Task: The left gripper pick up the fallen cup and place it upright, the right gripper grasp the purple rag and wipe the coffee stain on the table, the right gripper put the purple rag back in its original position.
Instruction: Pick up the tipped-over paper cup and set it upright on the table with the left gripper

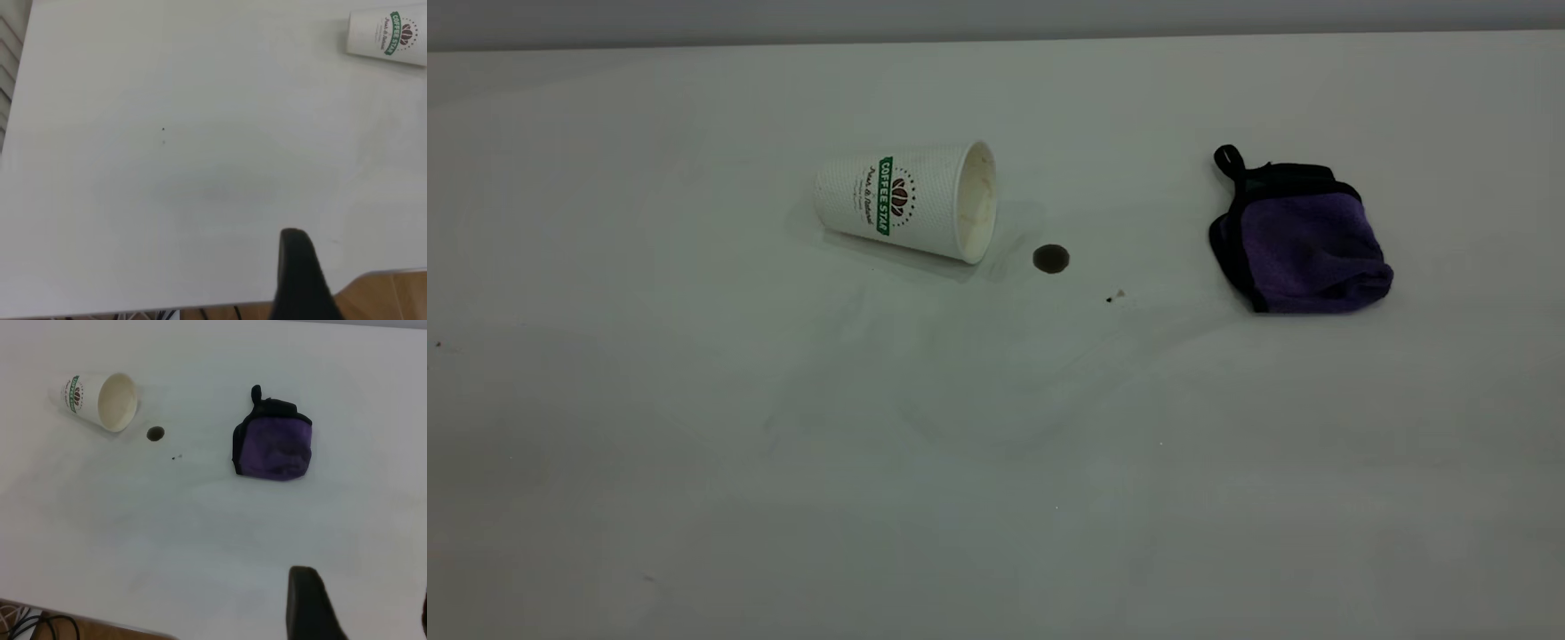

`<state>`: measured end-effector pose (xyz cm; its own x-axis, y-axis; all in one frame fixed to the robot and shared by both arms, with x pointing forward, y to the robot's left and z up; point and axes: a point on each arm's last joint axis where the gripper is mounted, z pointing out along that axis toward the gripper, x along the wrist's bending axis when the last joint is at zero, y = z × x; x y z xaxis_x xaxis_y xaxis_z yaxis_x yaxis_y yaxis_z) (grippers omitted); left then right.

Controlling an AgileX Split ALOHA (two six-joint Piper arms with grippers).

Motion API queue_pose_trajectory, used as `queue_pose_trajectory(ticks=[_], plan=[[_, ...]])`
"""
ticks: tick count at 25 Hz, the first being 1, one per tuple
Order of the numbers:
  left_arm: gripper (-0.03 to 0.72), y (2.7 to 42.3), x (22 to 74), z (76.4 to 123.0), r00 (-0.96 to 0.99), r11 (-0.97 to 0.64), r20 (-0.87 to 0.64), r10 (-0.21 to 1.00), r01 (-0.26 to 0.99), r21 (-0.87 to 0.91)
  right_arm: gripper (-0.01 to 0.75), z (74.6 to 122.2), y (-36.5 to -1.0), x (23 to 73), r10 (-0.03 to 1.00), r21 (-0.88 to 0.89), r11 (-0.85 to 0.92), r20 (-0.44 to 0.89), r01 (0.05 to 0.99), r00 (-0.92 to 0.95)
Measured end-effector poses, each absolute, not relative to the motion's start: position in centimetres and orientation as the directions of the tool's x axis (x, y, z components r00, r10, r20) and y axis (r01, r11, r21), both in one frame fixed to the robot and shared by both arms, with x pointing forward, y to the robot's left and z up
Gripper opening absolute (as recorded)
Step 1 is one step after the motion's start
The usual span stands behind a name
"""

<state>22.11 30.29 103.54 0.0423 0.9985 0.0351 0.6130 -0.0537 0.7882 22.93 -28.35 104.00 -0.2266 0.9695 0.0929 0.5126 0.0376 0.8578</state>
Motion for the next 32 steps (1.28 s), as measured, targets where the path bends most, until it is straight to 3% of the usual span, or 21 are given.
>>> queue_pose_trajectory(ticks=[8, 16, 25, 32], plan=[[0.576, 30.2, 24.1, 106.7, 0.027, -0.028, 0.014, 1.0, 0.651, 0.759, 0.442, 104.0, -28.3, 22.9, 0.97, 0.858, 0.038, 0.093, 0.513, -0.227], [0.59, 28.7, 33.8, 109.5, 0.123, -0.019, -0.084, 0.989, 0.667, 0.745, 0.442, 104.0, -28.3, 22.9, 0.97, 0.858, 0.038, 0.093, 0.513, -0.227], [0.589, 26.4, 45.2, 106.1, 0.283, -0.155, -0.154, 0.947, 0.819, 0.553, 0.442, 104.0, -28.3, 22.9, 0.97, 0.858, 0.038, 0.093, 0.513, -0.227], [0.589, 19.3, 51.7, 101.5, 0.459, -0.369, -0.153, 0.875, 0.838, 0.403, 0.442, 104.0, -28.3, 22.9, 0.97, 0.858, 0.038, 0.093, 0.513, -0.227]])
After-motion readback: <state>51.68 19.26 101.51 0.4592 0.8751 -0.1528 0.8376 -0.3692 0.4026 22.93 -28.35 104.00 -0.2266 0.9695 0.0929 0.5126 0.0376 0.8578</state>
